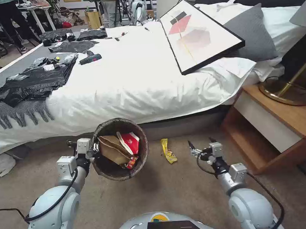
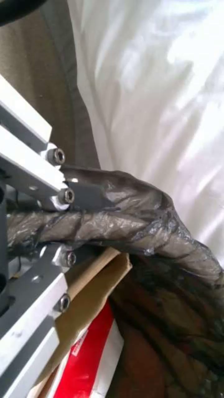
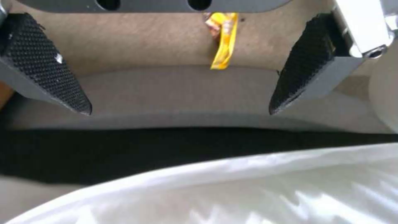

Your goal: Pick up the trash bin, then pick up the garbage from the floor and place it into the trash bin.

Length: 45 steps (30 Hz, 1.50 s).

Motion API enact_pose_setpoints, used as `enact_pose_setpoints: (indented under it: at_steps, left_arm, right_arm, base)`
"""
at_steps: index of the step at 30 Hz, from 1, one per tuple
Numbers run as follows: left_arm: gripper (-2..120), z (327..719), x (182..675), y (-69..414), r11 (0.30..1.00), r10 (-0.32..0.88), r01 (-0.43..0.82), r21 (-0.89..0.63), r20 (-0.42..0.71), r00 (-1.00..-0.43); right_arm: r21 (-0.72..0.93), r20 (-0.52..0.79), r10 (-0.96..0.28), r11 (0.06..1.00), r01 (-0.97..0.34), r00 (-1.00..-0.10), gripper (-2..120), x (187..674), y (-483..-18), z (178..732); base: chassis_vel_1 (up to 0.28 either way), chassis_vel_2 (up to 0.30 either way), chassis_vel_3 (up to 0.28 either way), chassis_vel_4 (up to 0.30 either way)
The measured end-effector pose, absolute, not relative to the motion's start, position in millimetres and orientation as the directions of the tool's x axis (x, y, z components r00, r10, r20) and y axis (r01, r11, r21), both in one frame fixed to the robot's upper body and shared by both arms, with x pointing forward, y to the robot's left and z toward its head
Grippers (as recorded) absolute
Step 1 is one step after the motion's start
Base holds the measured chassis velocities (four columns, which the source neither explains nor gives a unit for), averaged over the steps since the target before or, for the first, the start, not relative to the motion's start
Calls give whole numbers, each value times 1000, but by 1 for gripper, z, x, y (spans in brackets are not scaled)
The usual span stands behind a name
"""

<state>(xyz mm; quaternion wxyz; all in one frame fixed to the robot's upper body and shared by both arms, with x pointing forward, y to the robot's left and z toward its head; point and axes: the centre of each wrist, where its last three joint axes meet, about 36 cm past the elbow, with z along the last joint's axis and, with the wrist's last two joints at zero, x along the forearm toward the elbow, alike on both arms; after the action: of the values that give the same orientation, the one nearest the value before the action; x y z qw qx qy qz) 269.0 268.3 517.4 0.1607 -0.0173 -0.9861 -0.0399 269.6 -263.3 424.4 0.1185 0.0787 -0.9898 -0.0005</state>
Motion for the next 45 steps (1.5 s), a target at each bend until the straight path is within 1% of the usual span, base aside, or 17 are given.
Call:
enact_pose_setpoints:
  at_steps: [13, 21, 36, 43, 45]
  left_arm:
    - [3, 521, 264, 267, 996, 17, 43, 77, 316, -949]
    - [3, 522, 264, 269, 996, 11, 39, 81, 314, -949]
    - [3, 520, 265, 268, 996, 15, 41, 76, 315, -949]
    - [3, 519, 264, 267, 996, 15, 41, 74, 319, -948]
    - [3, 519, 262, 266, 997, 14, 39, 74, 319, -948]
  right_arm:
    - [85, 374, -232, 973, -216, -898, 100, 315, -251, 387]
    - [88, 462, -243, 969, -229, -853, 100, 342, -244, 354]
    - [92, 541, -258, 964, -248, -800, 100, 367, -219, 310]
    - [76, 574, -260, 961, -266, -776, 100, 386, -209, 290]
    - [71, 582, -259, 960, -270, -771, 100, 398, -205, 284]
  base:
    - [0, 0, 0, 0]
    - [0, 0, 0, 0]
    - [0, 0, 0, 0]
    - [0, 0, 0, 0]
    - [0, 0, 0, 0]
